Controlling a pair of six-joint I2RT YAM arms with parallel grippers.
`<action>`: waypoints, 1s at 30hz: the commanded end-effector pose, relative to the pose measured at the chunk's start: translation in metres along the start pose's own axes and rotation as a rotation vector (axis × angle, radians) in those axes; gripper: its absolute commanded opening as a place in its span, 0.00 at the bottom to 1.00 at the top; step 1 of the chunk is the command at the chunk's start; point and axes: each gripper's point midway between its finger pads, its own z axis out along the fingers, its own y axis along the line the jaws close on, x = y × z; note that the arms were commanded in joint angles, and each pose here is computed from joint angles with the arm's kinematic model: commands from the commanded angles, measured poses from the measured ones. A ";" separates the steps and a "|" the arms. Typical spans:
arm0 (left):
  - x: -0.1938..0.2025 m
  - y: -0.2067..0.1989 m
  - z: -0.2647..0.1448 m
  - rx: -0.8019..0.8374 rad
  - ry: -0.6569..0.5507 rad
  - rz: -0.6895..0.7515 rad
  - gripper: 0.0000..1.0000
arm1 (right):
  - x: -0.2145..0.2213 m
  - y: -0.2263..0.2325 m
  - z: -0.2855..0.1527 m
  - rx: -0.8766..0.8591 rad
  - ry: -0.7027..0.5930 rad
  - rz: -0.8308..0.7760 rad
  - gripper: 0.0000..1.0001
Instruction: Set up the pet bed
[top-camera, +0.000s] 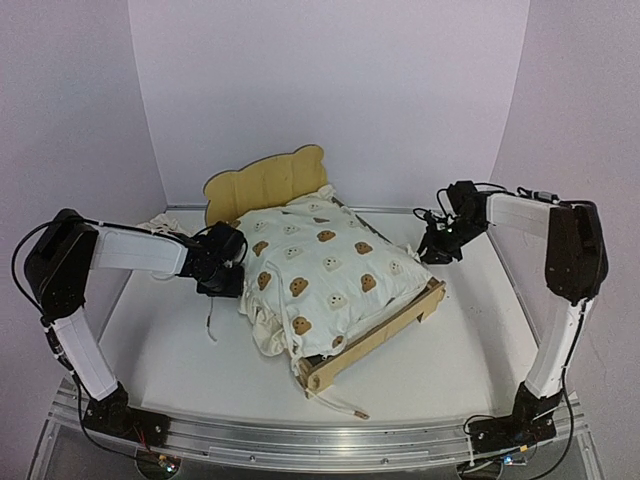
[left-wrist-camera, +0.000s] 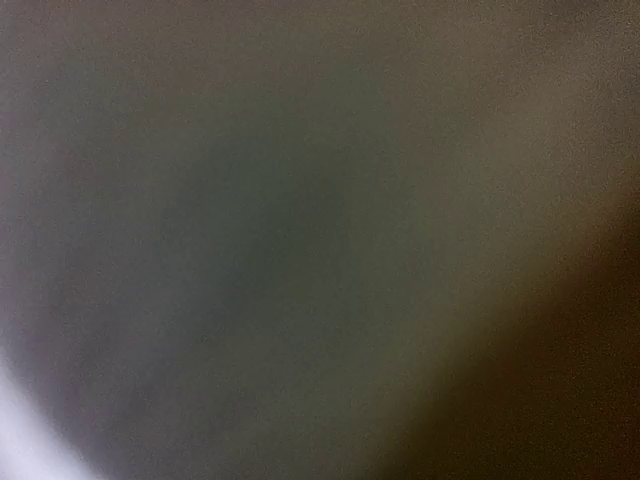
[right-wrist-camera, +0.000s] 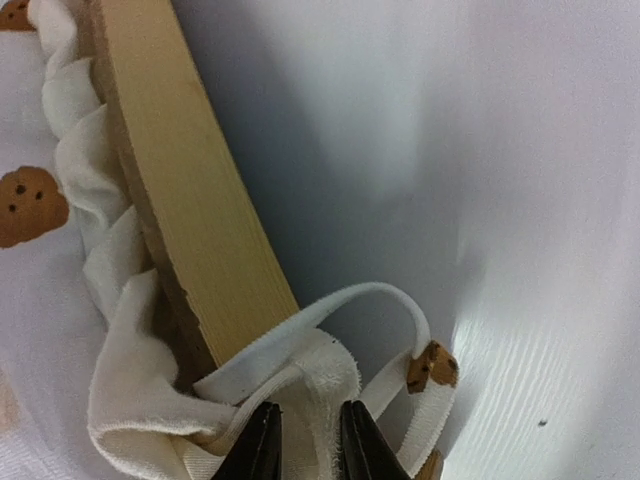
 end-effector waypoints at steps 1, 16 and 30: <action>-0.081 -0.071 -0.012 0.244 -0.186 0.035 0.29 | 0.072 0.084 -0.006 -0.251 0.089 0.020 0.24; -0.137 -0.149 0.032 0.465 -0.190 0.305 0.26 | 0.149 0.246 0.039 -0.389 0.052 -0.224 0.24; -0.207 -0.028 -0.024 0.082 -0.343 0.189 0.65 | 0.074 0.158 -0.117 0.291 -0.403 -0.669 0.95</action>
